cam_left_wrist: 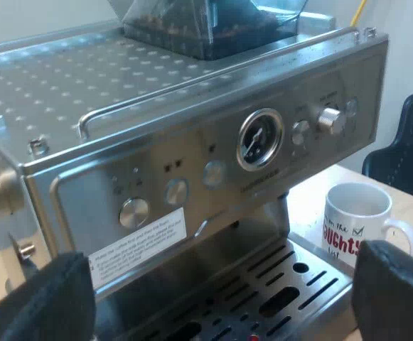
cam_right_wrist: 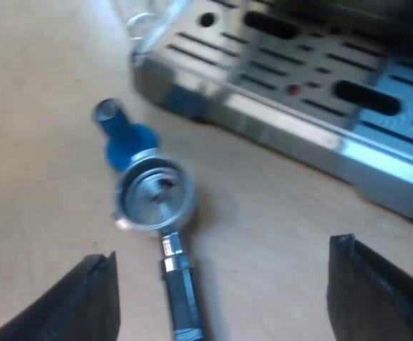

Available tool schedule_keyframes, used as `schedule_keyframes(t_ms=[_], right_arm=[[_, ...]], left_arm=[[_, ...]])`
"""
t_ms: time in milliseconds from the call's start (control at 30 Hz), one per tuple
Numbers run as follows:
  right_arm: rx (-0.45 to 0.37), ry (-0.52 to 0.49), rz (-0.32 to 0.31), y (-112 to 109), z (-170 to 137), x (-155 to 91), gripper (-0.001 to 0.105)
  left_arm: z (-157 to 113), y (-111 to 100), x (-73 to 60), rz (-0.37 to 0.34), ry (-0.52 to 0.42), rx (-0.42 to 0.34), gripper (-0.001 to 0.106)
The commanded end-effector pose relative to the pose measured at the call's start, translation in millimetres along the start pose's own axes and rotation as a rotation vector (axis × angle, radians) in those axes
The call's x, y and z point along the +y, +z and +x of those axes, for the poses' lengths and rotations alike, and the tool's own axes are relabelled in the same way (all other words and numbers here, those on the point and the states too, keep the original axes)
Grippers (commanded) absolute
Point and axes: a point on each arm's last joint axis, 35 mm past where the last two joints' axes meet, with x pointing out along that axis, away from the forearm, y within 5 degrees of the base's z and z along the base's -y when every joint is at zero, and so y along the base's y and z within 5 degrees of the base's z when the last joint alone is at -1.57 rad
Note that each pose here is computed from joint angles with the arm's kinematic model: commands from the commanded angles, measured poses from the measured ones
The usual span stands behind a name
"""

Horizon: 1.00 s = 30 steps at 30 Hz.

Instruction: Grind coffee beans and then tamp

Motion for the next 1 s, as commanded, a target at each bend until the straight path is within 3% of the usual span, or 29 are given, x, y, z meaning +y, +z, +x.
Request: schedule_keyframes(t_ms=[33, 200, 467, 700, 867, 1000], right_arm=[[0.007, -0.005, 0.012, 3.3, -6.1, -12.2, 0.063], [0.032, -0.044, 0.100, 0.7, -12.2, -42.4, 0.063], [0.069, -0.128, 0.192, -16.0, -27.5, -75.8, 0.063], [0.110, -0.214, 0.239, -33.9, -43.3, -99.6, 0.063], [0.118, -0.212, 0.302, -46.0, -52.4, -110.0, 0.063], [0.090, -0.240, 0.283, -48.2, -63.4, -105.3, 0.063]], left_arm=[[-4.4, 2.7, 3.8, -0.024, 0.055, 0.010, 0.078], [-10.8, -1.7, 20.4, -0.071, 0.163, 0.051, 0.078], [-21.4, -14.8, 34.3, -0.194, 0.190, 0.160, 0.078], [-30.8, -23.7, 28.6, -0.235, 0.202, 0.232, 0.078], [-35.7, -27.1, 25.5, -0.235, 0.210, 0.254, 0.078], [-40.1, -30.0, 23.7, -0.222, 0.236, 0.273, 0.078]])
